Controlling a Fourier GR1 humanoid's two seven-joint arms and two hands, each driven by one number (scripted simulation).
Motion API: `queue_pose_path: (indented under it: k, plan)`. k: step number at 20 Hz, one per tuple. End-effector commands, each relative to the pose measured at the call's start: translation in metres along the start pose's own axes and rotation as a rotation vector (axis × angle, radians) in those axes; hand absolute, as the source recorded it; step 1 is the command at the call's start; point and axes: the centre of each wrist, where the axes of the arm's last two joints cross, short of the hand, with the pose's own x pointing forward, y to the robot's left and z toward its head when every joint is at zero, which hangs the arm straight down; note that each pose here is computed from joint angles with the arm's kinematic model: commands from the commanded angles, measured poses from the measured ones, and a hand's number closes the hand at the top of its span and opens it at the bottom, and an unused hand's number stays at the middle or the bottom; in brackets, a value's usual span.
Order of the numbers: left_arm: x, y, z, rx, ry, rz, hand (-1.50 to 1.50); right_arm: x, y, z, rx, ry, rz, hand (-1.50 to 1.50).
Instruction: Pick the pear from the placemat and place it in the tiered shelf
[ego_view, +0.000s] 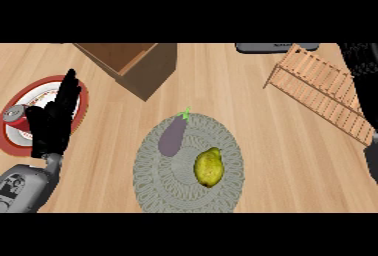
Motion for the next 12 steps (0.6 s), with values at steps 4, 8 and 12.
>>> queue_pose_path:
  k: [4,8,12]
  plan:
    - [0.01,0.002,-0.007,-0.018,-0.004,0.089,0.0,-0.074,0.015,0.067,-0.45,0.215,-0.413,1.5]
    - [0.004,-0.007,0.0,-0.081,0.039,0.164,0.0,-0.138,0.058,0.143,-0.768,0.685,-0.624,1.5]
    - [0.001,-0.004,0.0,-0.126,0.051,0.2,0.0,-0.138,0.066,0.142,-0.834,0.432,-1.004,-1.5]
